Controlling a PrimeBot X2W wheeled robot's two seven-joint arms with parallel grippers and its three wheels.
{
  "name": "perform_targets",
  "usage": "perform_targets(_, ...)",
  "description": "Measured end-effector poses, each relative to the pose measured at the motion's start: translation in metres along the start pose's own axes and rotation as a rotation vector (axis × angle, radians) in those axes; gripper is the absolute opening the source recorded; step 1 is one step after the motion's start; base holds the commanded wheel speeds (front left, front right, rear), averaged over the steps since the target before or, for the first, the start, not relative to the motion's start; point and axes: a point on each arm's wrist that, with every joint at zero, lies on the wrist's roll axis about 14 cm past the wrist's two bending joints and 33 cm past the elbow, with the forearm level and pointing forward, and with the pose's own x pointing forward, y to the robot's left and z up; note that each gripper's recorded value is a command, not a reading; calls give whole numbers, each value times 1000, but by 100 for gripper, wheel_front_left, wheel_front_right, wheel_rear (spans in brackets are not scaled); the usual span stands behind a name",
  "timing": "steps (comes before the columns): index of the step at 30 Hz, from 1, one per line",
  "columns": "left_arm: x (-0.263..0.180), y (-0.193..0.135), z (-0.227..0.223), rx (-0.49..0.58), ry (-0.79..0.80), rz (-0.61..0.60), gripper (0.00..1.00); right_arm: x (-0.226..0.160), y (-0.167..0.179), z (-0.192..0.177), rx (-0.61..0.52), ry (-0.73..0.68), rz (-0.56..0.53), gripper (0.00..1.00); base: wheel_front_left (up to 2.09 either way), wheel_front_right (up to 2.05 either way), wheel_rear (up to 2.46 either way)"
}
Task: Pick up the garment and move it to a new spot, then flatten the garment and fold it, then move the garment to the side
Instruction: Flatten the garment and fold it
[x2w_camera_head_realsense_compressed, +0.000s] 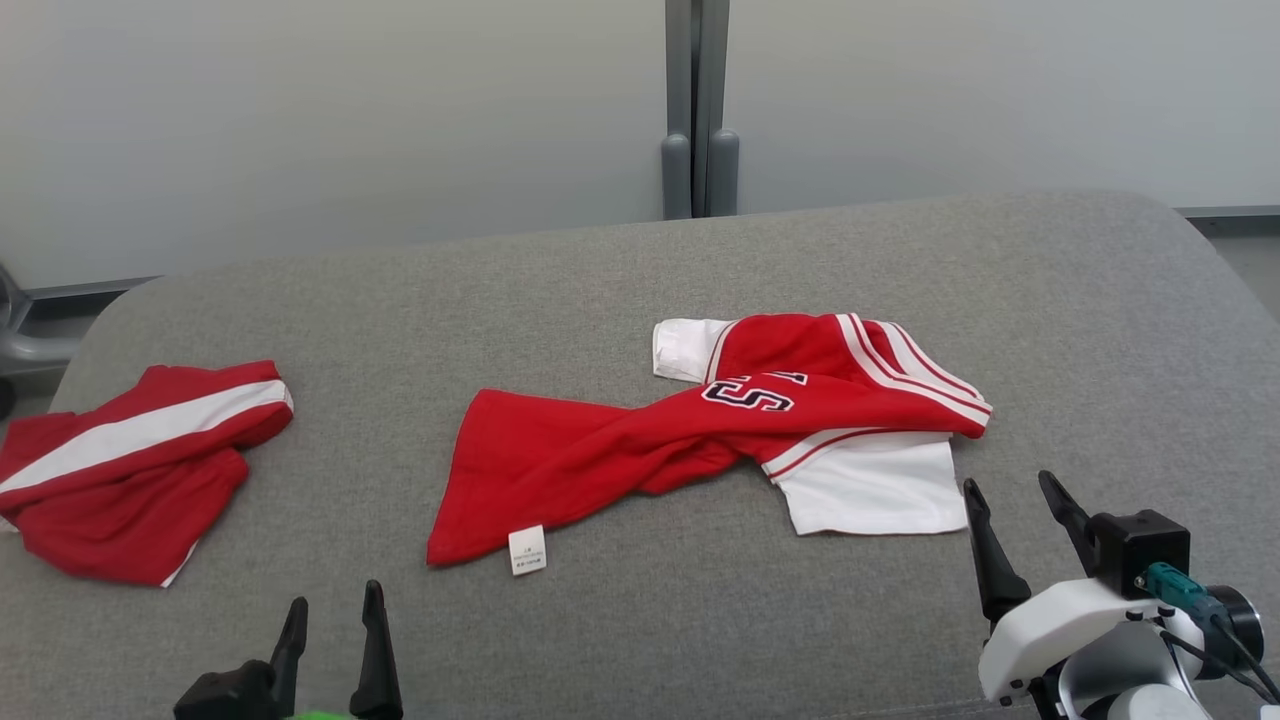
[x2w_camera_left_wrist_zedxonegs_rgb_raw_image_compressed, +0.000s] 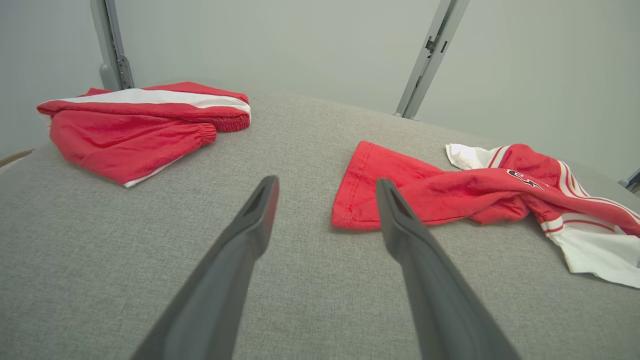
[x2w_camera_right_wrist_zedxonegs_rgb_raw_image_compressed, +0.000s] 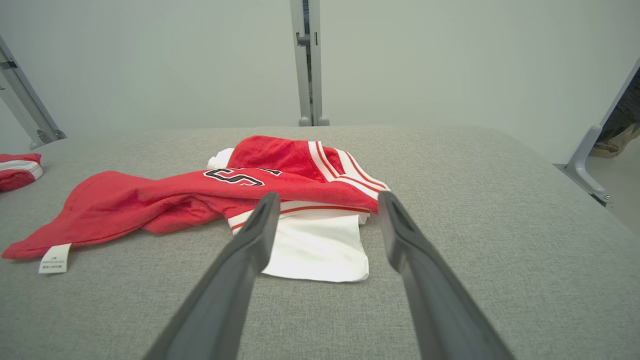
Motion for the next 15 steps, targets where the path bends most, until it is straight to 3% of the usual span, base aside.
perform_targets(7,12,-23,-19,-94,115,-41,100,2,-2,-9,12,35,-4,100,0,0,0)
perform_targets(15,32,-37,-60,-214,359,-29,100,7,-1,-18,25,65,-1,100,0,0,0)
